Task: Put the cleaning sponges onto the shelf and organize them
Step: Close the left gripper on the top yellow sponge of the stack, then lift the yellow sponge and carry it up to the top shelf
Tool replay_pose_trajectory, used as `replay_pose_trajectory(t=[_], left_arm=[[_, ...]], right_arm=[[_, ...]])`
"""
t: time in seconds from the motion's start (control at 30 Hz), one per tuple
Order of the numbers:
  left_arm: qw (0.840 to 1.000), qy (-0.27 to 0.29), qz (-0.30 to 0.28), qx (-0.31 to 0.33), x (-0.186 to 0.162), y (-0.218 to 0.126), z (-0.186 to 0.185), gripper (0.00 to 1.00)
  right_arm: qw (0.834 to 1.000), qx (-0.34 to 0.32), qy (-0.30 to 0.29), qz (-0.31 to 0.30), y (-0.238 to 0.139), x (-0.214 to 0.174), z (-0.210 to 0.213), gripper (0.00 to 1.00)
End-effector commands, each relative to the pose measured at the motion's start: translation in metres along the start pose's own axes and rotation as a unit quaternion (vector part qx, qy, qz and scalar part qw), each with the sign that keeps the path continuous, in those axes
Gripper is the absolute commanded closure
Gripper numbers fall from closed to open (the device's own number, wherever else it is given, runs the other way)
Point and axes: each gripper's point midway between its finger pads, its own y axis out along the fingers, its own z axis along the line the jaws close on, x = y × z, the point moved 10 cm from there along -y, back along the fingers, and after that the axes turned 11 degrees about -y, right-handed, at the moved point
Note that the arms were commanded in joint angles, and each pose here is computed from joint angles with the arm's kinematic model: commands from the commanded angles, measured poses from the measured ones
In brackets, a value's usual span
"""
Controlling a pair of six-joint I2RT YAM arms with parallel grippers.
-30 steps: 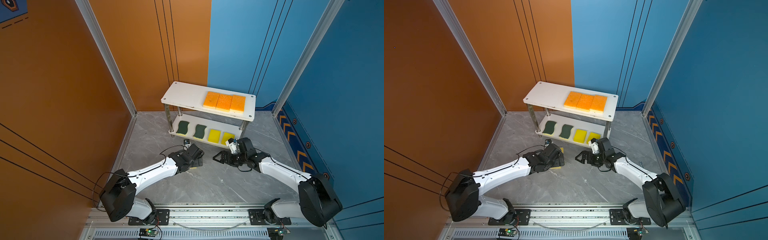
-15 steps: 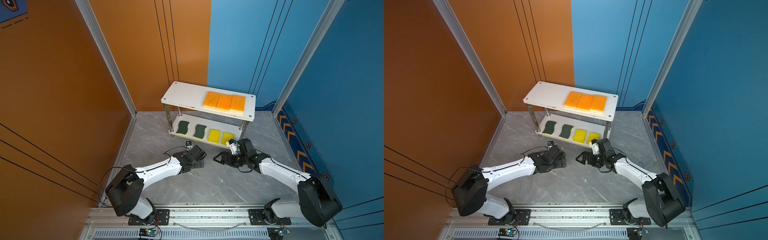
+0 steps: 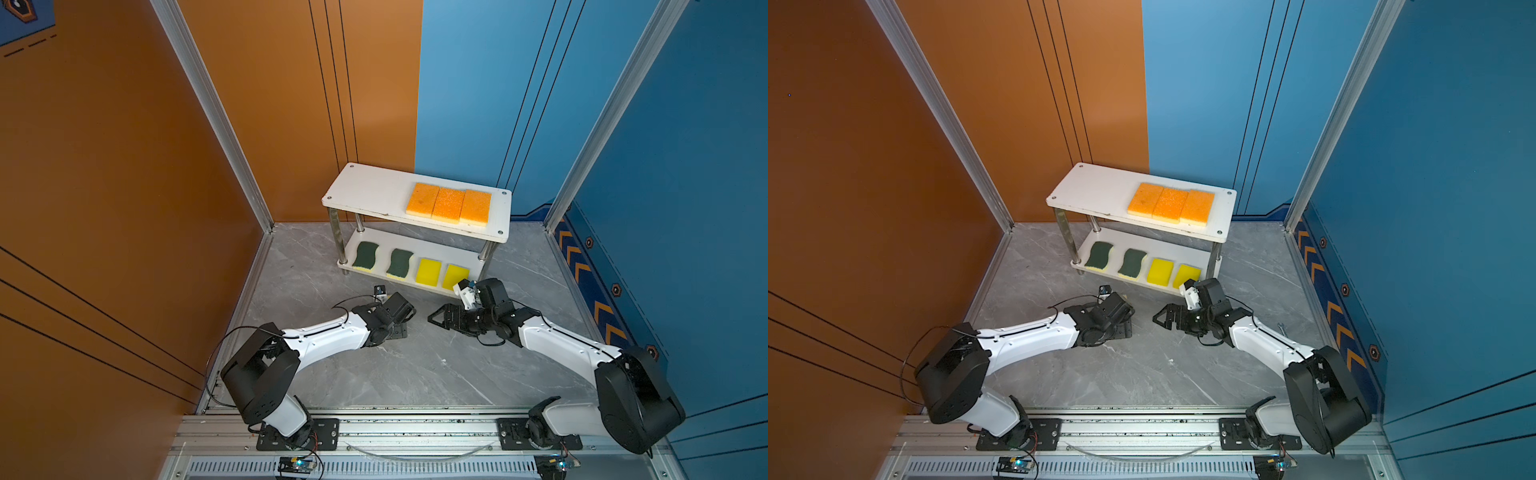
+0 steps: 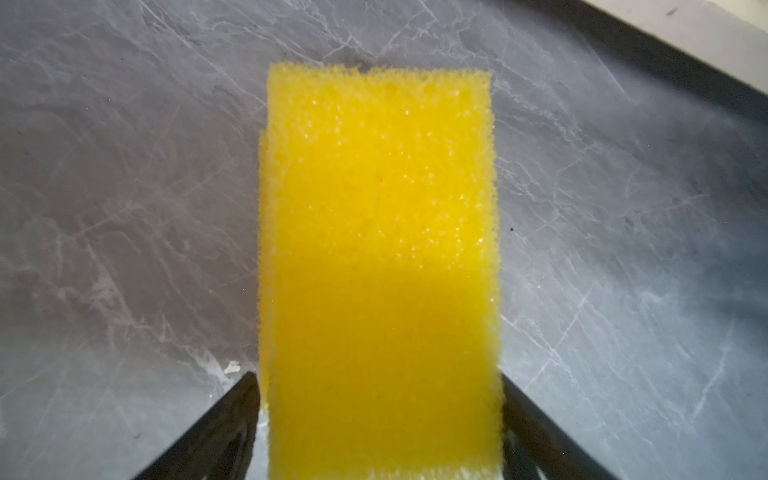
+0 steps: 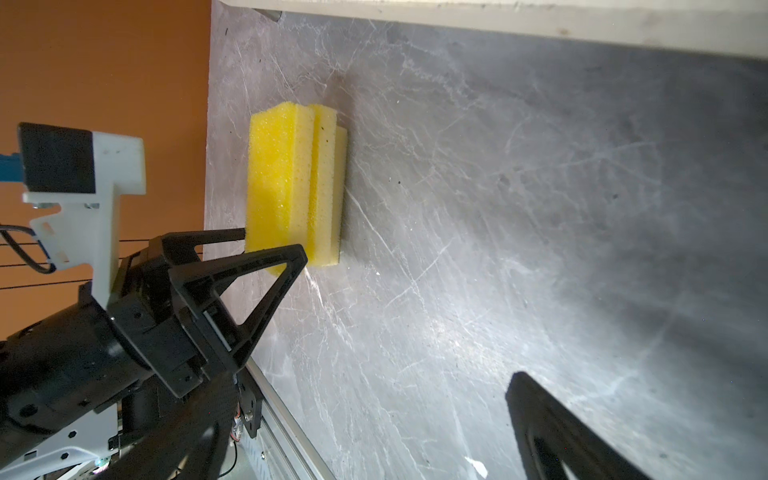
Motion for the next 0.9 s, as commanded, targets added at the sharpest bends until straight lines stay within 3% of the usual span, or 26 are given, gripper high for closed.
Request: replay_pose_trajectory(t=[0.0,0.33,0.87], left_arm=[[1.0,0.003,0.003,-0.005,0.0,-0.001,-0.006,0.18],[1.0,0.011,0.002,-0.006,0.001,-0.002,-0.008,0.26],[1.0,0.02,-0.001,-0.008,0.005,-0.012,-0.008,0.29]], right_arm=[[1.0,0.0,-0.001,-0.01,-0.004,-0.001,-0.001,0.0],[1.0,0.002,0.002,-0.008,-0.001,0.0,-0.003,0.0],[1.0,0.007,0.006,-0.006,0.003,0.0,-0.004,0.0]])
